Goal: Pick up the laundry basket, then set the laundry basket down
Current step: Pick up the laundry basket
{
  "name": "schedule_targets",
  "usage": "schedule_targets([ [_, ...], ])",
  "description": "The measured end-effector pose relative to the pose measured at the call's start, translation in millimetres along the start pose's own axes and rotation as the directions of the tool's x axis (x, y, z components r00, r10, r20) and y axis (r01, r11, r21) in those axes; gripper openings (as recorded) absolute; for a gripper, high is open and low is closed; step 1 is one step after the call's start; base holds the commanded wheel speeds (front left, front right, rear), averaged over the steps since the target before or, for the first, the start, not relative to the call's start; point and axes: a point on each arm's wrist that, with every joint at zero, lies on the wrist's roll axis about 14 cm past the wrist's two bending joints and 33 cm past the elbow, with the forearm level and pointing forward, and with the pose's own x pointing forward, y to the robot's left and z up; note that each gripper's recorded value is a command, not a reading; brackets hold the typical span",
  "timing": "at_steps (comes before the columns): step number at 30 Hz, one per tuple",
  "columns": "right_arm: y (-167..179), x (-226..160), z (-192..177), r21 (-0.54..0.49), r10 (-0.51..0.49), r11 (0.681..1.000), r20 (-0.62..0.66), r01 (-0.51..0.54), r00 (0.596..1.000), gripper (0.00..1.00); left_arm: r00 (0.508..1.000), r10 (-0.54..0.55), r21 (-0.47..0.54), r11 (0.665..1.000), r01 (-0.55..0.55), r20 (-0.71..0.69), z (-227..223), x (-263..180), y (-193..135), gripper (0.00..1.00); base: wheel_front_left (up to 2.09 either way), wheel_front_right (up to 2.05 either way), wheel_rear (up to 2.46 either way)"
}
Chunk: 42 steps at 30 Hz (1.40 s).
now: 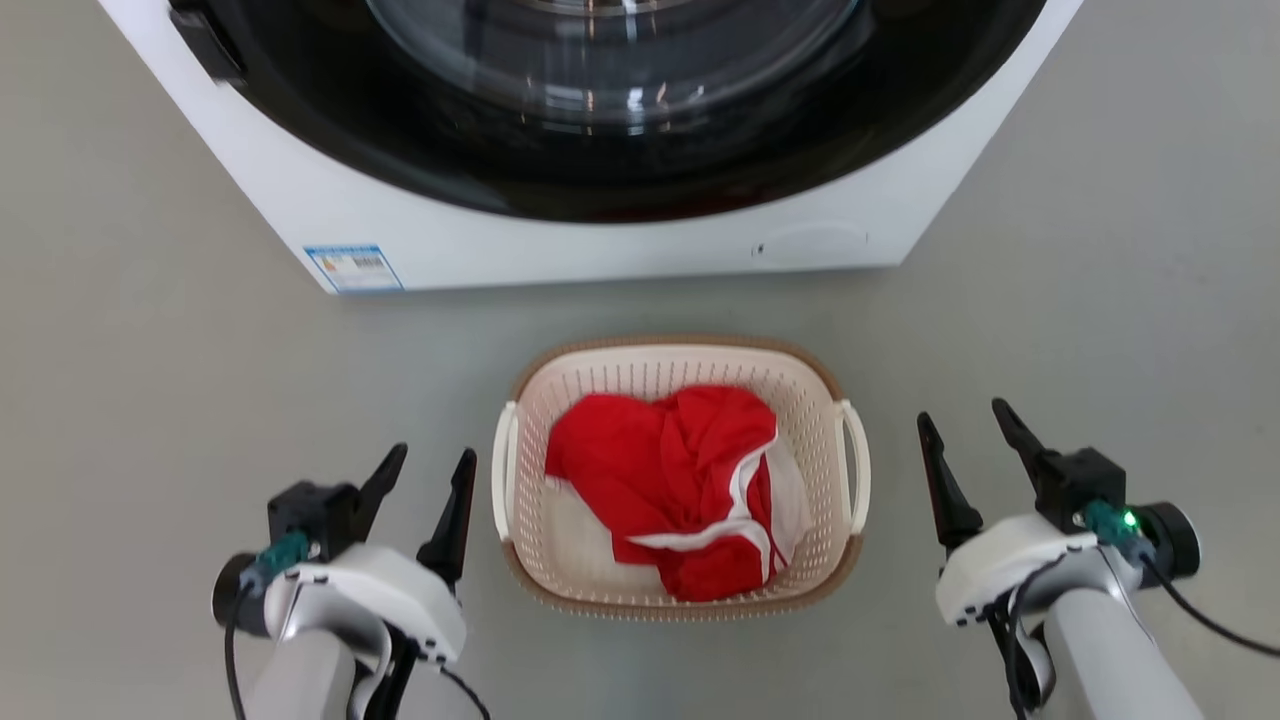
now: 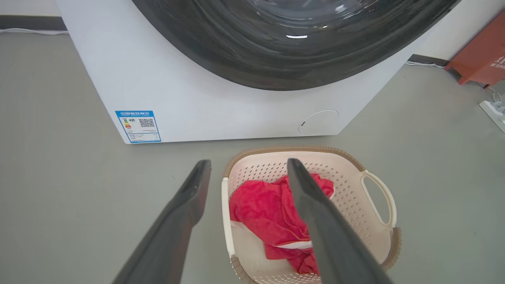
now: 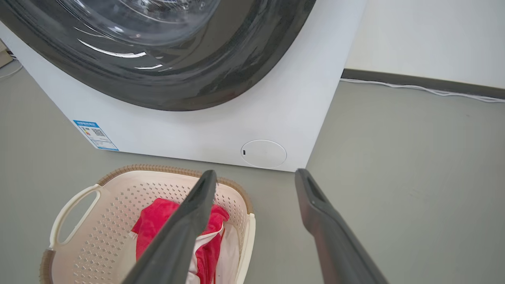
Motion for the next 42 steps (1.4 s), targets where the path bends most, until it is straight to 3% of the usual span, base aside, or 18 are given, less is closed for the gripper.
schedule_targets([
  [11,-5,42,-60,-0.009,0.000,1.000,-0.200,-0.001,0.980,1.00,0.980,-0.024,-0.008,1.000,0.023,-0.195,-59,48,6,1.00,0.00,0.00,0.00],
  [23,6,83,-98,0.002,0.030,1.000,-0.276,-0.031,0.961,1.00,0.957,-0.012,-0.014,1.000,0.009,-0.290,-97,87,23,1.00,0.00,0.00,0.00],
  [42,20,99,-147,0.042,0.063,0.998,-0.358,-0.051,0.931,1.00,0.914,-0.018,-0.014,1.000,0.013,-0.406,-146,107,28,1.00,0.00,0.00,0.00],
])
